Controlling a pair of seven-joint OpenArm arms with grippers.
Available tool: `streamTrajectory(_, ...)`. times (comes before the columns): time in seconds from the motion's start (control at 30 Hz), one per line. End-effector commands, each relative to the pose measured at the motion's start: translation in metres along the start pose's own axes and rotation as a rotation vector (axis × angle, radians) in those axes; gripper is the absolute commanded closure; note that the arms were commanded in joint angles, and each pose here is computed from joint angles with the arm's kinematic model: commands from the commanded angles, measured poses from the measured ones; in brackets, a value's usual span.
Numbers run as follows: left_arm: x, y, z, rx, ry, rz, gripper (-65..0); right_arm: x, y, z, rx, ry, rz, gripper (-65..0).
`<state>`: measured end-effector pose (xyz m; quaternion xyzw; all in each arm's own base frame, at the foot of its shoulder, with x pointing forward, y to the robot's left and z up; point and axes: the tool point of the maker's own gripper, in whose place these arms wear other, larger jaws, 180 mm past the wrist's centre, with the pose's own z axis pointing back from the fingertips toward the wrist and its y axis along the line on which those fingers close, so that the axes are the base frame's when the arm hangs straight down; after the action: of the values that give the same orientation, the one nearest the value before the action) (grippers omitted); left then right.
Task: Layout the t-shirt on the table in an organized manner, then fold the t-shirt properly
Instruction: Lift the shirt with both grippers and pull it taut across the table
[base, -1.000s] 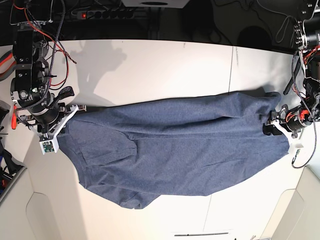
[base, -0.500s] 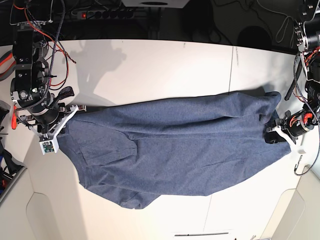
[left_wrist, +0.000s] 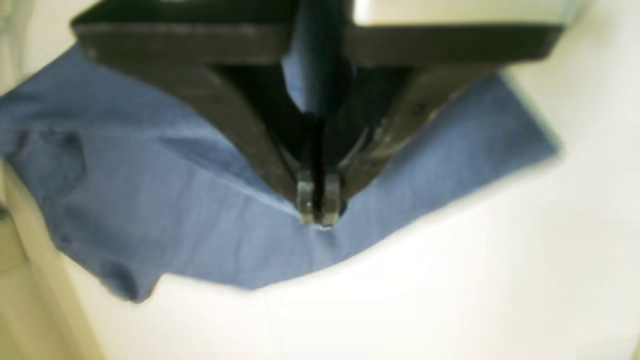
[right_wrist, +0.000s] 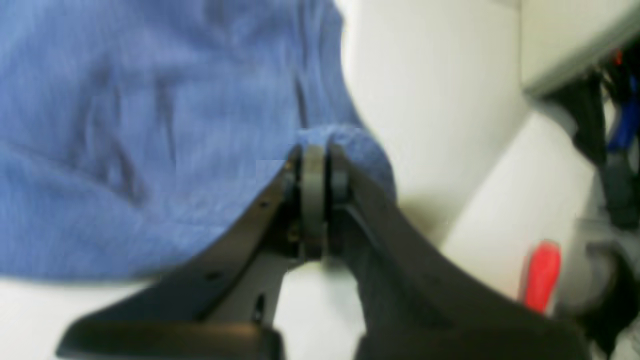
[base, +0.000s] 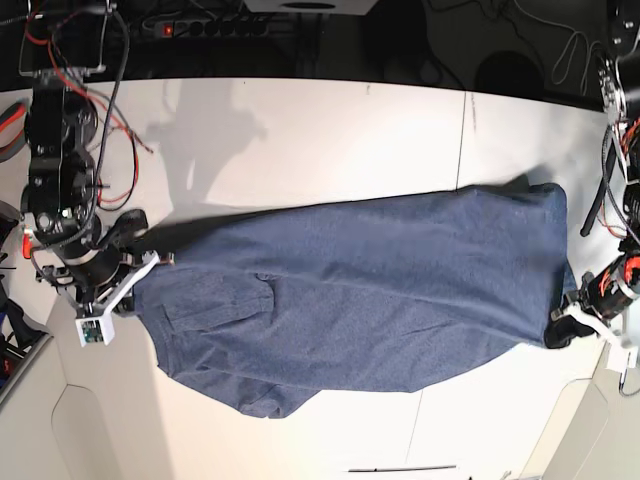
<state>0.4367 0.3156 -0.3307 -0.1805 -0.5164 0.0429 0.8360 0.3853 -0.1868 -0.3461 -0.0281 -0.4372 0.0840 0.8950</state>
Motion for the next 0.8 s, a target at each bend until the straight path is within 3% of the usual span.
streamTrajectory(0.0, 0.043, -0.007, 0.000, -0.028, -0.101, -0.021, 0.0, 0.024, -0.012, -0.003, -0.028, -0.055, -0.003, 0.0)
streamTrajectory(0.2, 0.127, -0.031, -0.007, -0.073, -0.248, -0.062, 0.0, 0.063, -0.022, -0.041, -0.012, -0.062, -0.085, 0.0)
streamTrajectory(0.37, 0.194, -0.065, -0.009, -0.132, -0.344, -0.132, 0.0, 0.142, -0.018, -0.053, 0.016, -0.179, -0.130, 0.0)
streamTrajectory(0.6, 0.284, -0.124, 0.003, -0.236, -0.453, -0.227, 0.0, 0.280, -0.029, -0.013, 0.007, -0.418, -0.150, 0.0)
streamTrajectory(0.77, 0.348, -0.150, 0.045, -0.344, -0.537, -0.181, 0.0, 0.326, -0.038, 0.018, -0.009, -0.483, -0.136, 0.0)
